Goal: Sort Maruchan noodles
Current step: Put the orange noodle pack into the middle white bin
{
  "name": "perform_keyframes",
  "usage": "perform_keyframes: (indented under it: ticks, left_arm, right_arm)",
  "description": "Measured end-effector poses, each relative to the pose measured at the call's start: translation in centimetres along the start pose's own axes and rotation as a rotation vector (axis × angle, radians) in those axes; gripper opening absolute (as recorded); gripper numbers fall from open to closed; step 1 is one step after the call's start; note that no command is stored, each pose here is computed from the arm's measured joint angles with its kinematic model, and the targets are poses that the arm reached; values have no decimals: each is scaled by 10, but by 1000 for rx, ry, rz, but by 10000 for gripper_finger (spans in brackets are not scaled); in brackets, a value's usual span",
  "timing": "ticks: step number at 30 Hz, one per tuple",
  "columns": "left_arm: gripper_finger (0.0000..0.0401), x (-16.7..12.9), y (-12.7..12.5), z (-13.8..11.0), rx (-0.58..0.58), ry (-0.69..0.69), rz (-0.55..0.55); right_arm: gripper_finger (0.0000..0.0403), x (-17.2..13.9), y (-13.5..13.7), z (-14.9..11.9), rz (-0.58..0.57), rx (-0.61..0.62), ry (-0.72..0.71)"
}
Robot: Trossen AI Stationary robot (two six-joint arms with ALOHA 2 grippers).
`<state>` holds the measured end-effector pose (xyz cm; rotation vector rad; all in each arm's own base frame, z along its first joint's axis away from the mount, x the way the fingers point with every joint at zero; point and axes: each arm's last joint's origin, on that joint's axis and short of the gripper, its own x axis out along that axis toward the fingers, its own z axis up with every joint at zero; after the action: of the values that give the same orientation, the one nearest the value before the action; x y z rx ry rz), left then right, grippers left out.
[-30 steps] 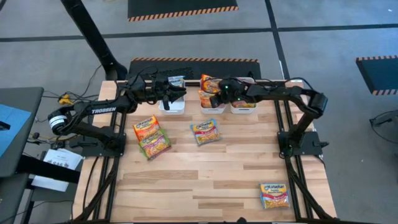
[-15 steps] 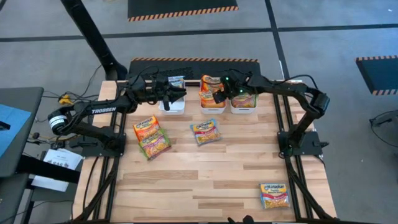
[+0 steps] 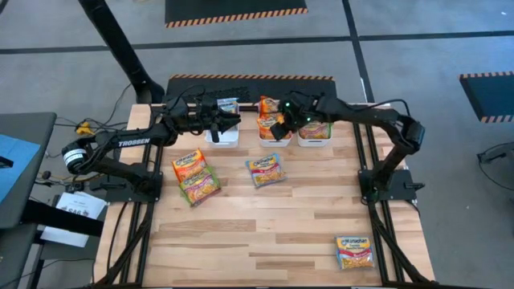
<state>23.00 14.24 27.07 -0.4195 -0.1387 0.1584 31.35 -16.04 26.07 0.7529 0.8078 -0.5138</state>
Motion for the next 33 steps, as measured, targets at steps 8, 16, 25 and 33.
perform_keyframes:
  ticks: [8,16,25,33]
  left_arm:
    - [104,0,0,0,0,0,1]
    - [104,0,0,0,-1,1,2]
    - [104,0,2,-3,-11,23,19]
    - [104,0,2,-3,10,29,24]
  right_arm:
    - [207,42,-3,-2,-19,-5,40]
    - [207,67,-11,-1,-50,13,89]
    - [191,73,-26,10,-113,35,9]
    - [176,70,-45,15,-209,70,-15]
